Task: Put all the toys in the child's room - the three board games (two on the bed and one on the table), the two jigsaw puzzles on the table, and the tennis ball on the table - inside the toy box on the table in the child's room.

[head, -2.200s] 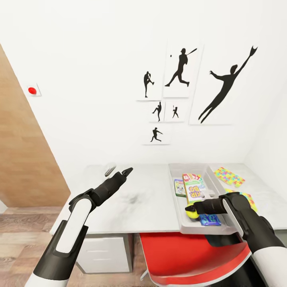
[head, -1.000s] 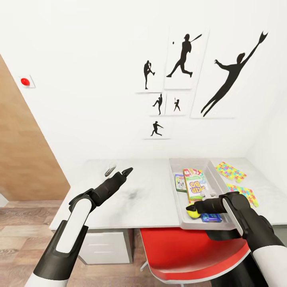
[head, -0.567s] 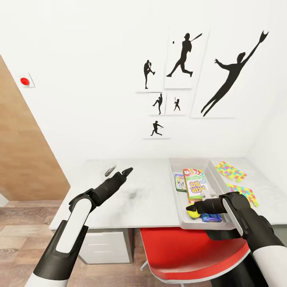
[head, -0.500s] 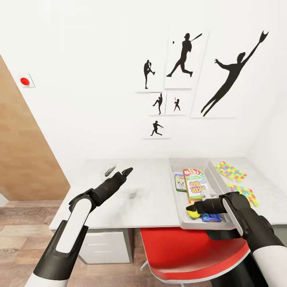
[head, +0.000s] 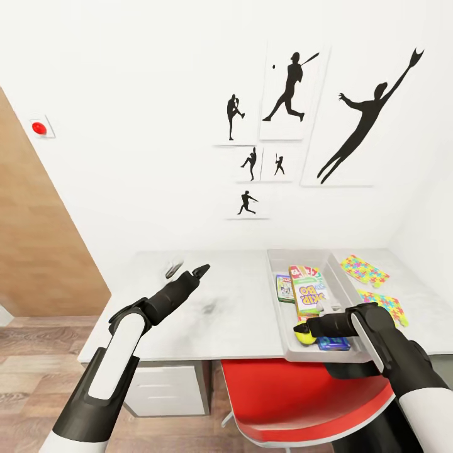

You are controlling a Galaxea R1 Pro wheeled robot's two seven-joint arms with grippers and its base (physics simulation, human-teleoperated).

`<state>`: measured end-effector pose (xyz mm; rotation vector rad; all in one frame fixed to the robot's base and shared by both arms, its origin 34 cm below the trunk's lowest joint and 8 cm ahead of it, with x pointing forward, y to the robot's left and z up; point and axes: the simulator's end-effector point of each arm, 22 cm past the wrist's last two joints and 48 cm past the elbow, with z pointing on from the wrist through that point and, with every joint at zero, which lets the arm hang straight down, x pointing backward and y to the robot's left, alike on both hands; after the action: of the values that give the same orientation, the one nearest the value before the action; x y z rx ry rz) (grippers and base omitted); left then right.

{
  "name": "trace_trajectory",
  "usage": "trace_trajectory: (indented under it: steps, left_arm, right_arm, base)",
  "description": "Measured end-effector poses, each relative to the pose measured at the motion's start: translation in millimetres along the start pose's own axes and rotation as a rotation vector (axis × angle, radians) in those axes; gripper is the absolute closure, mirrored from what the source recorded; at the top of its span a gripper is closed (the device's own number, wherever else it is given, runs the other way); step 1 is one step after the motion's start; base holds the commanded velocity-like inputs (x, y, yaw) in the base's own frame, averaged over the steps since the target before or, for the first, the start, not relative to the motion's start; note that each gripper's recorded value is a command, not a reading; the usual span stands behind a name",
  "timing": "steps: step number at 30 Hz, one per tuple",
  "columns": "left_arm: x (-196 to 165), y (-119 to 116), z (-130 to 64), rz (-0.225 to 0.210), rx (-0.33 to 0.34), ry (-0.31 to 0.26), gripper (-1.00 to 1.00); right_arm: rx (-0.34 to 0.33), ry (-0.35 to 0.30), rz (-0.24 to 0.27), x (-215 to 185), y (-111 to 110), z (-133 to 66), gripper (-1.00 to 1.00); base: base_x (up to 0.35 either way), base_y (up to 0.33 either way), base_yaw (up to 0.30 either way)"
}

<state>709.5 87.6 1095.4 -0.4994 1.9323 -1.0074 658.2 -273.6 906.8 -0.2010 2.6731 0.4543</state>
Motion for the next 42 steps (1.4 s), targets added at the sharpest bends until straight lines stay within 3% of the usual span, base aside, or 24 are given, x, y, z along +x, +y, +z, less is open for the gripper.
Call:
trace_trajectory:
  steps: [12,27,42]
  left_arm:
    - [0.3,-0.4,0.1,0.0,0.001,0.0,-1.0]
    - [0.0,0.0,0.0,0.0,0.0,0.0,-1.0]
    - [-0.1,0.0,-0.1,0.001,0.0,0.0,-1.0]
  right_arm:
    - [0.006,0.003,0.003,0.5,-2.4,0.6,1.0]
    - [0.067,0.067,0.071,6.6,-32.0,12.9,1.0]
    - [0.074,0.085,0.087,10.0,-36.8,15.9,1.0]
  base:
    - [0.0,0.0,0.0]
    - [0.0,0.0,0.0]
    - [0.0,0.0,0.0]
